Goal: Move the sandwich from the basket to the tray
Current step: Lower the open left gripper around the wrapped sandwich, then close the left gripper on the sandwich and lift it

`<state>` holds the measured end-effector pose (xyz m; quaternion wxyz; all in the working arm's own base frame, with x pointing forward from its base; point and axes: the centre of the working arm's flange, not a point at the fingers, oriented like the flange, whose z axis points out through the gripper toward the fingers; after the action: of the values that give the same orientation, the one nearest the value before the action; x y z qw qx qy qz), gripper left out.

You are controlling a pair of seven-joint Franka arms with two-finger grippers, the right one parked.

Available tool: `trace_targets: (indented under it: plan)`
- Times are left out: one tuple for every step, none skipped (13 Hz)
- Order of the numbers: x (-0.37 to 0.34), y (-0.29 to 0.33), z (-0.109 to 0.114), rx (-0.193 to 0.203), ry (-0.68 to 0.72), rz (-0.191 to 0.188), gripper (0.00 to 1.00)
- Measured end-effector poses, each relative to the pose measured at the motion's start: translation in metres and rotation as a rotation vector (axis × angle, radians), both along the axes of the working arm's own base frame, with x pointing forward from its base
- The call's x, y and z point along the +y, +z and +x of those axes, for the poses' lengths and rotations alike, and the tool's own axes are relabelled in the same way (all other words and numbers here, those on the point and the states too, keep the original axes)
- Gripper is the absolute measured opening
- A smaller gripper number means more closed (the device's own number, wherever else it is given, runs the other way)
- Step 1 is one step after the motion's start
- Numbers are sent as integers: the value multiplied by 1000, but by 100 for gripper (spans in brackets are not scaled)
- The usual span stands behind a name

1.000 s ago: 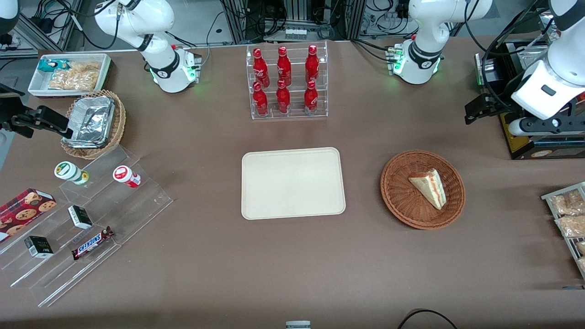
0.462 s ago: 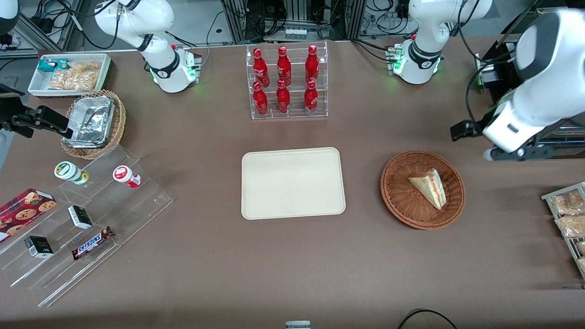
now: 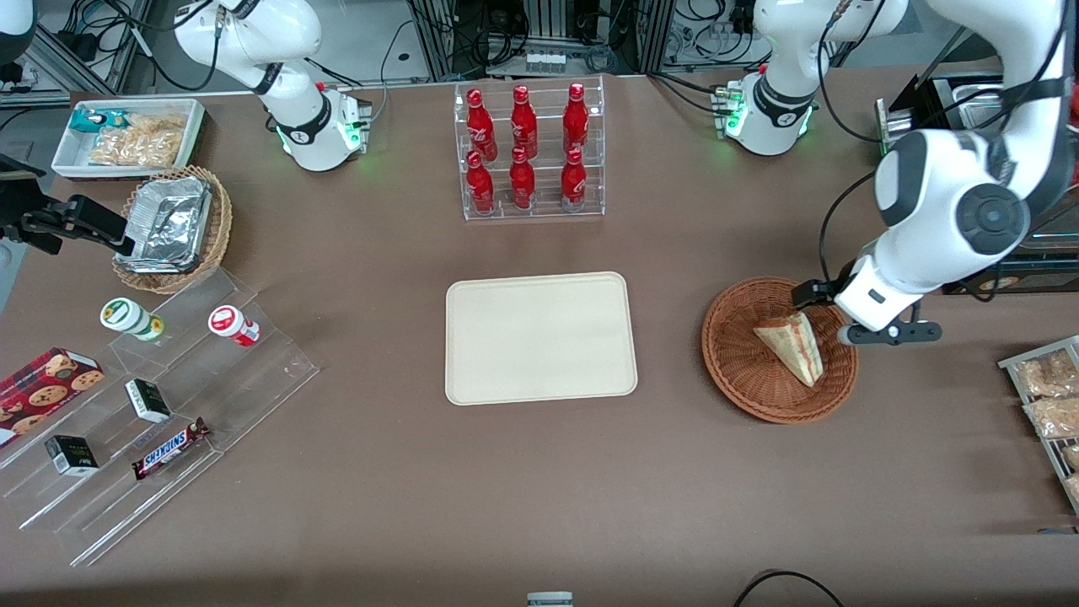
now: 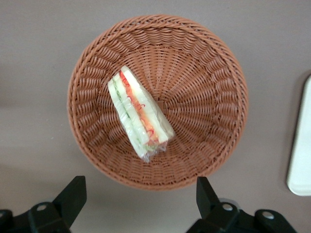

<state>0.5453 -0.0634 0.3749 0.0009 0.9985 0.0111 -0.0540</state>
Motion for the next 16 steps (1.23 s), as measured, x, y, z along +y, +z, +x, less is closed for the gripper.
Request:
trace_targets:
  plan:
    - [1, -9, -4, -3, 7, 0, 100]
    - [2, -15, -6, -7, 31, 2, 100]
    - [3, -19, -7, -23, 80, 4, 100]
    - [4, -25, -8, -50, 151, 6, 100]
    - [4, -32, -10, -72, 235, 8, 100]
    - [5, -40, -12, -83, 326, 11, 100]
    - [5, -46, -13, -88, 412, 15, 100]
    - [5, -51, -13, -93, 486, 17, 100]
    - [5, -55, -13, -93, 550, 19, 100]
    - [5, -59, -12, -89, 602, 23, 100]
    - [5, -64, -11, -86, 634, 25, 100]
    - [5, -70, -11, -82, 651, 27, 100]
    - [5, -77, -11, -75, 665, 29, 100]
    - [4, -85, -10, -72, 688, 30, 100]
    - [4, -94, -9, -72, 714, 29, 100]
    - [4, -105, -8, -72, 733, 29, 100]
